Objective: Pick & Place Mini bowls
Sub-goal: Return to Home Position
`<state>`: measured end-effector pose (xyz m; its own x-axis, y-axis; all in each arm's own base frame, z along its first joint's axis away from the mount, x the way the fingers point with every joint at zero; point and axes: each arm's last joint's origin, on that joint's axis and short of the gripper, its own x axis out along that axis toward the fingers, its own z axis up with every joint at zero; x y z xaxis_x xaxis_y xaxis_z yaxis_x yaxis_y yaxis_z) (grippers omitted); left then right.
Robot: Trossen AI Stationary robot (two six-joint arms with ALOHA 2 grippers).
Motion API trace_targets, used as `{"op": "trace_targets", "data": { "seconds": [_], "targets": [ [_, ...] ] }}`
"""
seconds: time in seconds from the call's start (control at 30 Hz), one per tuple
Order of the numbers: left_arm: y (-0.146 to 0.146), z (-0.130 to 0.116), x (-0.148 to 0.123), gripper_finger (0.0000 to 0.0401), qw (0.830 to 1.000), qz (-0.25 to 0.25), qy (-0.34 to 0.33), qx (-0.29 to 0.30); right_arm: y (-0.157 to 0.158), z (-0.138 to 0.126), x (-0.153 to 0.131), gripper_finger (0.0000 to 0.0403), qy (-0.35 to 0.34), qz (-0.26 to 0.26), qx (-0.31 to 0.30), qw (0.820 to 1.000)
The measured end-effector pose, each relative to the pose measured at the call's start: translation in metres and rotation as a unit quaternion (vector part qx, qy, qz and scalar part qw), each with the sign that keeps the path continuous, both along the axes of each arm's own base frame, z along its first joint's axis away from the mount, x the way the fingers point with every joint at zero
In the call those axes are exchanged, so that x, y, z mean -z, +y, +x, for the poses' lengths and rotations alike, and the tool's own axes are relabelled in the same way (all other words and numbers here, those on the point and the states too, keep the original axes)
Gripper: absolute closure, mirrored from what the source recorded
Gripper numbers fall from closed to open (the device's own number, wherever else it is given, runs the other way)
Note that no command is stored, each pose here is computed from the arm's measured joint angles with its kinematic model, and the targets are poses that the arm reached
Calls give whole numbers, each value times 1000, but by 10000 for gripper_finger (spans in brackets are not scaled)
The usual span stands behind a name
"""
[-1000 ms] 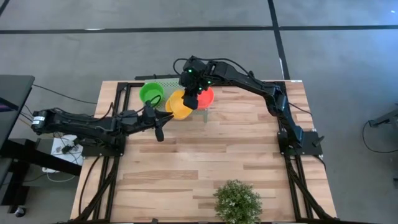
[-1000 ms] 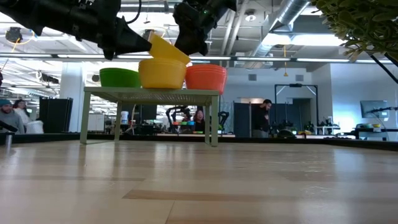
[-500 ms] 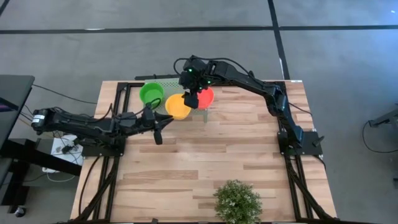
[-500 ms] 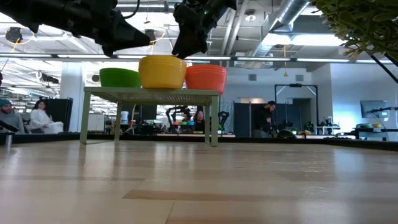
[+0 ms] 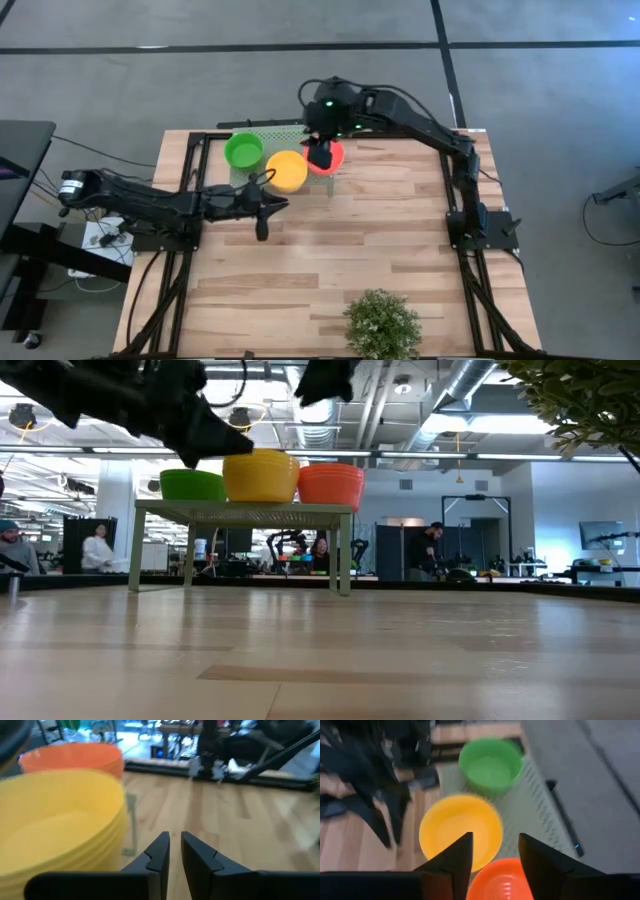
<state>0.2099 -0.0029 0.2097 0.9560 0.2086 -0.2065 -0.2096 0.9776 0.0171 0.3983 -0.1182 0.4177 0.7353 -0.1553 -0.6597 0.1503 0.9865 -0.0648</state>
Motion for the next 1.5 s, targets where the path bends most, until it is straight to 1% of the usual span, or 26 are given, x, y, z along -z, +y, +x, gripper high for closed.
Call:
{"op": "trace_targets", "data": {
  "seconds": [0.1, 0.2, 0.3, 0.33, 0.37, 0.5, 0.57, 0.63, 0.73, 0.77, 0.93, 1.03, 1.1, 1.2, 1.27, 1.33, 1.43, 1.5],
  "targets": [
    [4, 9, 9, 367, 1000, 4, 5, -21, 9, -13, -19, 285, -23, -17, 14, 1000],
    [10, 12, 13, 386, 998, 14, 9, -63, 20, -21, -29, 329, -30, -25, 10, 999],
    [15, 11, 12, 394, 994, 22, 10, -107, 30, -25, -28, 380, -8, -20, -2, 1000],
    [16, 10, 11, 394, 993, 24, 8, -116, 32, -25, -26, 391, 5, -19, -8, 1000],
    [17, 9, 10, 393, 992, 25, 5, -122, 35, -26, -23, 396, 21, -16, -11, 1000],
    [19, 7, 6, 392, 991, 24, -4, -130, 46, -28, -14, 388, 67, 3, -16, 998],
    [16, 6, 4, 393, 994, 19, -12, -105, 51, -27, -10, 390, 81, 8, -21, 996],
    [12, 4, -2, 394, 996, 14, -27, -78, 55, -28, -11, 398, 87, 1, -35, 996],
    [10, -4, -15, 393, 996, 13, -61, -71, 59, -37, -18, 399, 83, -3, -41, 996],
    [9, -8, -21, 392, 995, 21, -73, -70, 60, -42, -22, 397, 83, -3, -42, 996],
    [10, -40, -53, 395, 985, 69, -141, -67, 63, -64, -39, 393, 70, -11, -45, 996],
    [10, -62, -63, 393, 982, 77, -157, -68, 65, -76, -47, 397, 60, -22, -54, 997],
    [11, -75, -63, 392, 984, 78, -143, -67, 66, -84, -45, 400, 66, -23, -56, 996],
    [11, -93, -61, 394, 987, 71, -127, -64, 65, -93, -29, 401, 73, -17, -49, 996],
    [10, -103, -60, 395, 989, 56, -130, -44, 66, -101, -14, 399, 61, -13, -41, 997],
    [7, -110, -59, 393, 990, 46, -130, 8, 68, -112, 4, 396, 43, -15, -39, 998],
    [2, -115, -55, 392, 987, 38, -120, 102, 73, -136, 30, 392, -10, -11, -28, 1000],
    [0, -117, -55, 394, 984, 36, -120, 127, 76, -154, 48, 391, -49, -10, -20, 999]
  ]
}}
